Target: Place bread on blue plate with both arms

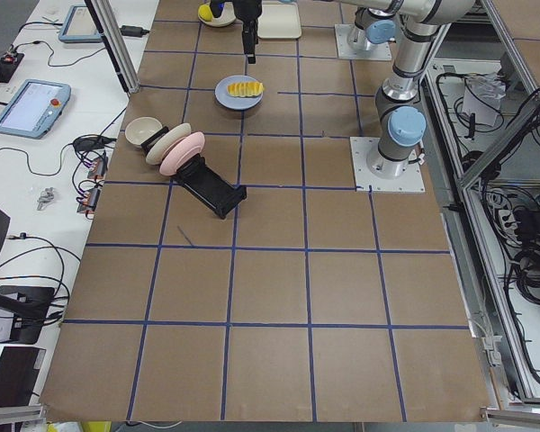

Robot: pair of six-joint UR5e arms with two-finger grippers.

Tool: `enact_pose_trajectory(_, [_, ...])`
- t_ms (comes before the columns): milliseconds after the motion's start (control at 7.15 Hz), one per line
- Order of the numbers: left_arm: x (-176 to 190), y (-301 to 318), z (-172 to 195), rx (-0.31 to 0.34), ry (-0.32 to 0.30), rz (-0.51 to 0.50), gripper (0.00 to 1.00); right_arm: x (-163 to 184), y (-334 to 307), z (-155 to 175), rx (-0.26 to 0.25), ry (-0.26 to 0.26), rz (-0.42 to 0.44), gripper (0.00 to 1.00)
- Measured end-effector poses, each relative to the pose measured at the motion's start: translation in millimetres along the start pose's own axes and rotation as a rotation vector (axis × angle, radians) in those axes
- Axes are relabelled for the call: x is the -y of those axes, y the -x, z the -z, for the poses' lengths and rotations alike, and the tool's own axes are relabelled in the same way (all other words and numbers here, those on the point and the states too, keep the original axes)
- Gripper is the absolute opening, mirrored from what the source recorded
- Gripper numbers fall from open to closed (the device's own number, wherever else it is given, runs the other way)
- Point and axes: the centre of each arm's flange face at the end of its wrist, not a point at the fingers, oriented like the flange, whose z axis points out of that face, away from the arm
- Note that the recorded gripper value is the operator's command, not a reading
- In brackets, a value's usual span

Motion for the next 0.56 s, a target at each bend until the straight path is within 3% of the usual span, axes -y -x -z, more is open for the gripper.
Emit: enact_pose_trajectory(559, [2.6, 0.3, 0.5, -0.001, -0.008, 0.003, 1.0, -12.7, -9.4, 6.8, -0.017, 0.029, -0.015, 1.0])
